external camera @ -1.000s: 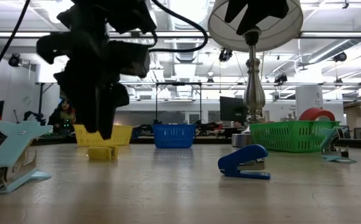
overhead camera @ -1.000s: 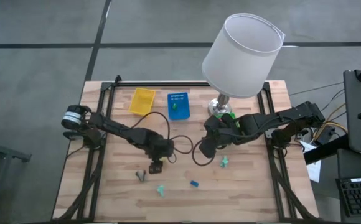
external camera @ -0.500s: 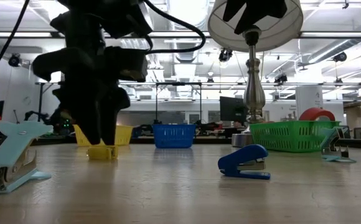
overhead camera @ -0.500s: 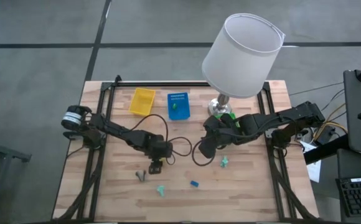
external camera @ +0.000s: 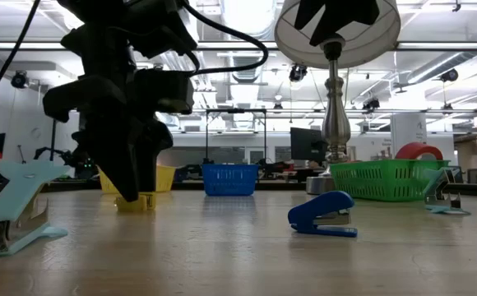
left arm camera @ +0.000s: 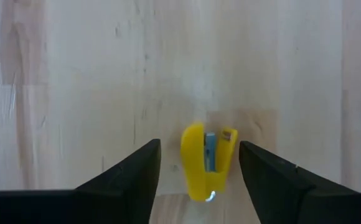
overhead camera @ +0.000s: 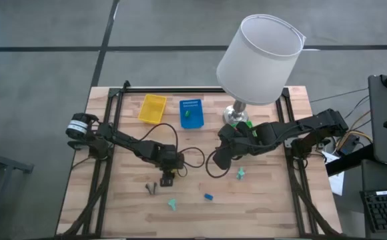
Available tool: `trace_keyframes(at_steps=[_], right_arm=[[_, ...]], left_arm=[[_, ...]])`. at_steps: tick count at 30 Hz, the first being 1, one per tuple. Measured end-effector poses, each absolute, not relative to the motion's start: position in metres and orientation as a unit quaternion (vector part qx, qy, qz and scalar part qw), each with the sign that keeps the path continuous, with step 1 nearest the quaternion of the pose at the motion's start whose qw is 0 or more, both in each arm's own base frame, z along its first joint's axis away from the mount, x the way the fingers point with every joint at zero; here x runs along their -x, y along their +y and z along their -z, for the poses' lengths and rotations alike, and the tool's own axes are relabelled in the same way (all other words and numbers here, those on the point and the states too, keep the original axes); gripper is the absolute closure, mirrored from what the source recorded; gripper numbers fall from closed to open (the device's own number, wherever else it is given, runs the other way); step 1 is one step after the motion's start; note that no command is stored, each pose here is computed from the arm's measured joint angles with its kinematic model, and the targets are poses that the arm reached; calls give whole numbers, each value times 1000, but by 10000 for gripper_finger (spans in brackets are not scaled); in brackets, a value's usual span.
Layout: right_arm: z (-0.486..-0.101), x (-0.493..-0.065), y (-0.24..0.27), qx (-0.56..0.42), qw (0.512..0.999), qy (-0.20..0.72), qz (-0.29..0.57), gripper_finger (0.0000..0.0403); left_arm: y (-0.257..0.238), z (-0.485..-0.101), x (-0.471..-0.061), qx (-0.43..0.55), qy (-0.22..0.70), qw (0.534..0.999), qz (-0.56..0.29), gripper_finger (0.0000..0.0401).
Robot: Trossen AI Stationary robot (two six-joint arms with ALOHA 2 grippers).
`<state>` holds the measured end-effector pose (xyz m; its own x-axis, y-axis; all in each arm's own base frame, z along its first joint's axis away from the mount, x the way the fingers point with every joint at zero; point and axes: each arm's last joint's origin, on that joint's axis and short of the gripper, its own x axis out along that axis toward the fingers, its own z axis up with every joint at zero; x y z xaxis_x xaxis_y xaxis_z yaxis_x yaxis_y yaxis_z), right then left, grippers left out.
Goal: Pick and place Stapler, Stapler remover, tape
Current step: Put the yellow small stapler into the blue bin
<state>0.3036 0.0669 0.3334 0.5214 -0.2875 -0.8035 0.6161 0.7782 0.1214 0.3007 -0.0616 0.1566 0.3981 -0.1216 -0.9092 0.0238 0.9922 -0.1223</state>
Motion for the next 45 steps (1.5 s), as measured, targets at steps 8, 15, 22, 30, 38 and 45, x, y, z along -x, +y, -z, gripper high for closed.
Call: trace_keyframes(at_steps=[8,15,22,30,38,45], right_arm=[[-334,-305,67,-203,853,401,264,184],[-335,-305,67,-203,854,401,264,184],[-335,-305,67,-199,854,401,263,184],[-334,-305,67,-195,855,403,261,184],[-334,-305,68,-194,855,404,260,184],[-334,-304,70,-194,856,404,258,184]], left_arm=[[-60,-149,-298,11,535,843,48,238],[-58,-143,-294,21,536,843,39,270],[-51,-148,-300,47,527,849,13,298],[-32,-173,-322,41,480,875,-37,308],[22,-198,-339,19,438,892,-114,308],[91,-209,-334,89,411,881,-217,305]])
